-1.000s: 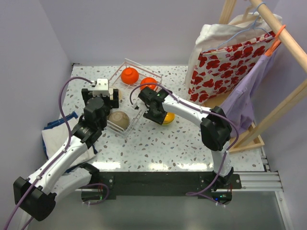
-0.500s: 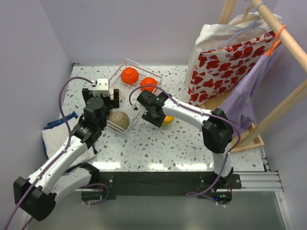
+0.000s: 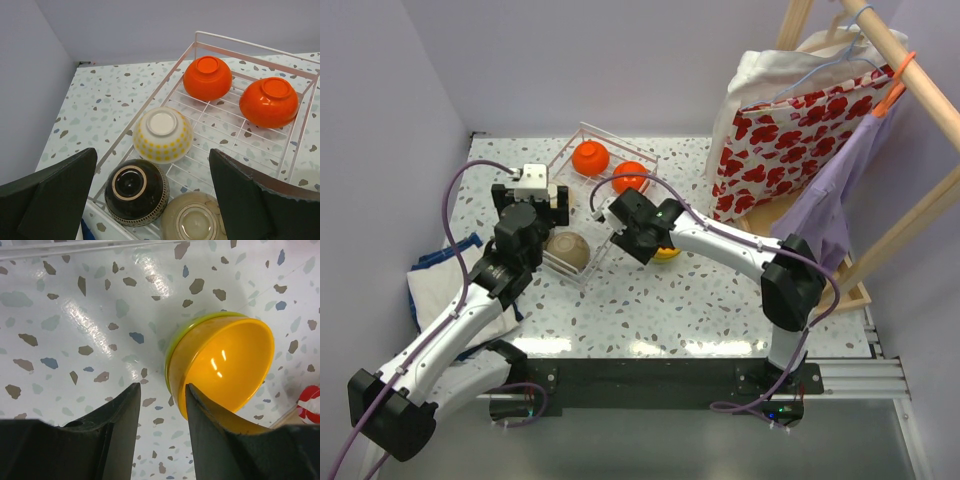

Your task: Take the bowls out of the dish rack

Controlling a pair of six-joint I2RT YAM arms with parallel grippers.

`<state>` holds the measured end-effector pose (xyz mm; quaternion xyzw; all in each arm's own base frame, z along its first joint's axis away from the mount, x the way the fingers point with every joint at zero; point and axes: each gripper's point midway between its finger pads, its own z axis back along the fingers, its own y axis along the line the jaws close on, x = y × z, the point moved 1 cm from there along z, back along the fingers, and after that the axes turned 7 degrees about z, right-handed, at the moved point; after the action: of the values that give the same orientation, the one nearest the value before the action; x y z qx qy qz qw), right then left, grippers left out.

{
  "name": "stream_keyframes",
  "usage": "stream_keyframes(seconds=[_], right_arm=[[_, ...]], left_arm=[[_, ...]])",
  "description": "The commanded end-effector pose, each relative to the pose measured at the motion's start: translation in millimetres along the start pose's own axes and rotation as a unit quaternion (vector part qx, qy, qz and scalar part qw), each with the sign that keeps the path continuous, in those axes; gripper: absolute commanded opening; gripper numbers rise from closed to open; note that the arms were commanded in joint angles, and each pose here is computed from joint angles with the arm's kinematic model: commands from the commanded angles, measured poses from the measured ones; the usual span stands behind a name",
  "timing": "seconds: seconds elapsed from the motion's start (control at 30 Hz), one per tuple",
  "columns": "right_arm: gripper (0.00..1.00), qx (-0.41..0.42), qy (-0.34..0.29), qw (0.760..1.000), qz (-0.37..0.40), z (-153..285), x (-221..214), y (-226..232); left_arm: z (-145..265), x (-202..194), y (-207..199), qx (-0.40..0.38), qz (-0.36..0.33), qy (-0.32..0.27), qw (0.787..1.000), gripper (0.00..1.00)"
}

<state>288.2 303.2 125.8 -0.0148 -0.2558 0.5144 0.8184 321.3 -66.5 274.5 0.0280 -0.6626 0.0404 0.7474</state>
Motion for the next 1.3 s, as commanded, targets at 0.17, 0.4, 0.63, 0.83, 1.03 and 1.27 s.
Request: stream_keyframes(seconds=[0.17,0.4,0.63,0.83,1.03,1.27], right_arm=[[0.42,-0.005,-0.022,1.0,-0.021,-15,-4,7],[0.43,-0.015,-0.055,0.998,-0.025,7,5,-1],[0.56,-0.047,-0.127,0.99,-0.043,60,15,-19],[0.8,-0.082,-0.171,0.979,-0.078,90,4,-31],[0.99,-0.134,-0.201,0.962,-0.126,97,-17,-44],[0.99,-0.131,-0.239,0.948,-0.164,102,-32,-39]], left_arm=[[1,10,-7,-0.017,0.015,-0.025,0.999,0.99],[-1,7,-15,-0.037,0.016,-0.021,0.999,0.99],[-8,4,-50,-0.112,0.056,0.005,0.992,1.0],[-26,5,-84,-0.186,0.113,0.056,0.974,1.0],[-56,10,-109,-0.208,0.159,0.097,0.96,1.0],[-104,-20,-137,-0.227,0.249,0.182,0.924,1.0]])
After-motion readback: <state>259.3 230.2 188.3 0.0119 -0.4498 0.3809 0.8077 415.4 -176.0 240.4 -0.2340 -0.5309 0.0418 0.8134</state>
